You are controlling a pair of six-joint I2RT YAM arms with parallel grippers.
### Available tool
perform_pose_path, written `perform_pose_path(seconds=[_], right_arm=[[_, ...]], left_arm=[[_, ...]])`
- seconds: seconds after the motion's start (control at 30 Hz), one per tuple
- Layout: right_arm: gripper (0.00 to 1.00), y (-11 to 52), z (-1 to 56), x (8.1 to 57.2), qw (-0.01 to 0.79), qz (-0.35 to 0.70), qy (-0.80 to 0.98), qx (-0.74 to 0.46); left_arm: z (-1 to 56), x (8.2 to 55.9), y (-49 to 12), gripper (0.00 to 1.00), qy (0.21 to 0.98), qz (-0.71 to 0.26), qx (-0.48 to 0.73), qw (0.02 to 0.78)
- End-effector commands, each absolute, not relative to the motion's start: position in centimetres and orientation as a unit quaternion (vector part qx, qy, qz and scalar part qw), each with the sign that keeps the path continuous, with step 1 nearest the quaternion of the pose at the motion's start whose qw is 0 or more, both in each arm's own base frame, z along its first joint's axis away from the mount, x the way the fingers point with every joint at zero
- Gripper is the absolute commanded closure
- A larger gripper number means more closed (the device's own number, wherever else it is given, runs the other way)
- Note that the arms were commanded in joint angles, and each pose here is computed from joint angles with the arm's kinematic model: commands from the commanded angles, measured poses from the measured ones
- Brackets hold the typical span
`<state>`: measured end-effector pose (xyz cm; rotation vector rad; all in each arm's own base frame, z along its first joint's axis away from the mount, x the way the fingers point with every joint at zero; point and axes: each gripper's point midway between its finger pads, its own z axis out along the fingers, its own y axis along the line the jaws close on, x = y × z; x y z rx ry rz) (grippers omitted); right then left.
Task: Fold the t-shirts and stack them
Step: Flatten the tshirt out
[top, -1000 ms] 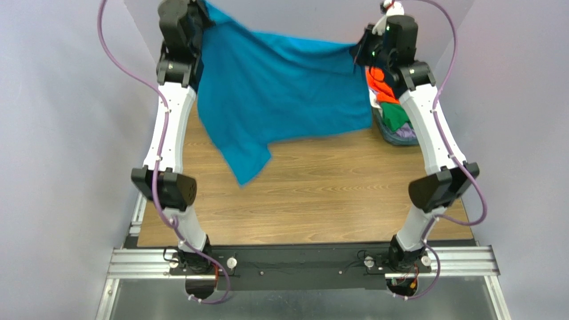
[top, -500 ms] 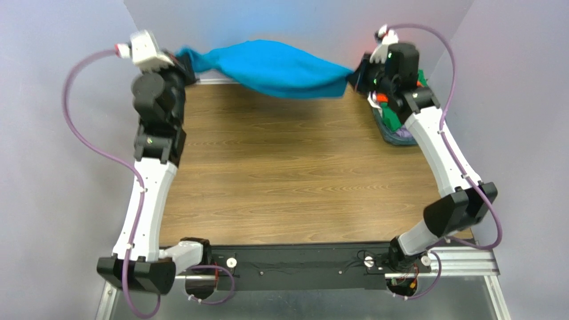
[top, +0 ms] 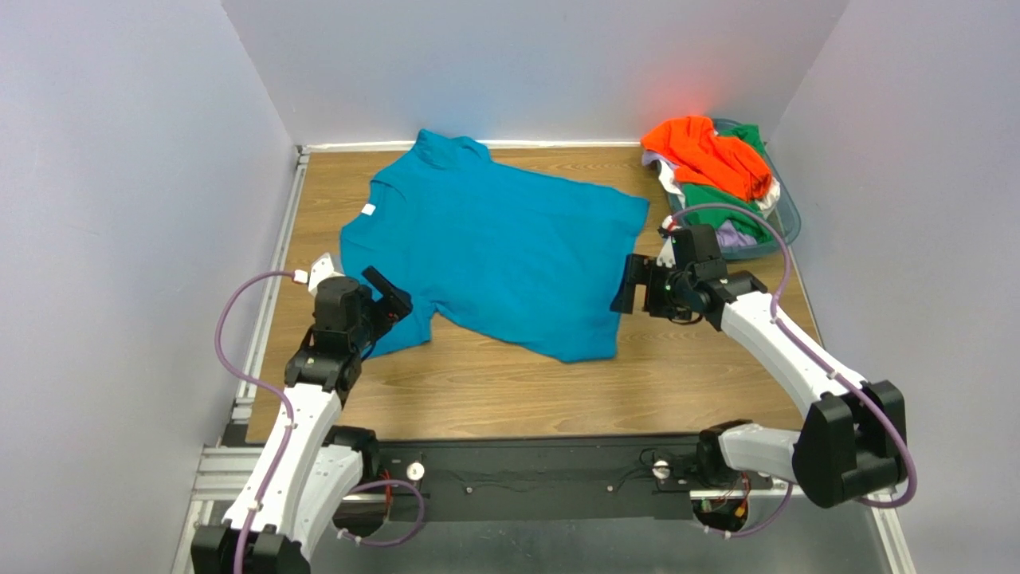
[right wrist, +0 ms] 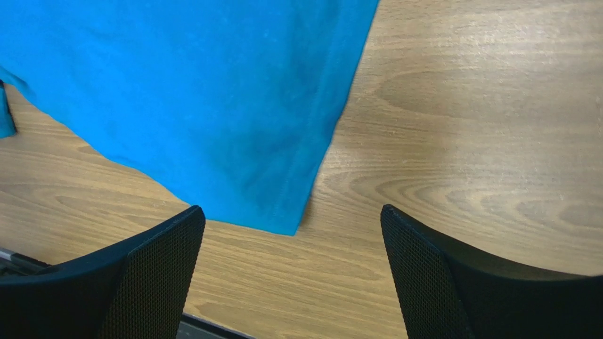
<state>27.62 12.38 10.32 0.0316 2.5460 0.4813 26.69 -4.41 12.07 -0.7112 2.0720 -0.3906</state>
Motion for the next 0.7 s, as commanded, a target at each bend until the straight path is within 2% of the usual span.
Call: perform_pose_path(seconds=[0.0,0.1,0.2,0.47,0.67], right_arm=[[0.00,11.7,11.3,27.5,0.294,0.173,0.939,0.043],[0.00,12.2,12.4,27.8,0.302,0.189,0.934,0.041],[0.00,12.8,13.0,27.9,0.301,0.205,0.931,0.038],[0.00,15.0,13.6,27.1,0.292,0.242,0.925,0.031],[0.00,20.7,10.8,25.6,0.268,0.234,0.935,-0.012]], left_arm=[[16.7,26.4,-5.5,0.03,0.806,-0.210,-0.301,0.464],[20.3,26.6,-5.3,0.02,0.778,-0.227,-0.296,0.505],[21.5,27.2,-4.6,0.02,0.768,-0.211,-0.292,0.529],[19.7,30.7,-6.4,0.01,0.787,-0.228,-0.255,0.513],[18.1,35.8,-7.1,0.02,0.801,-0.216,-0.232,0.509]])
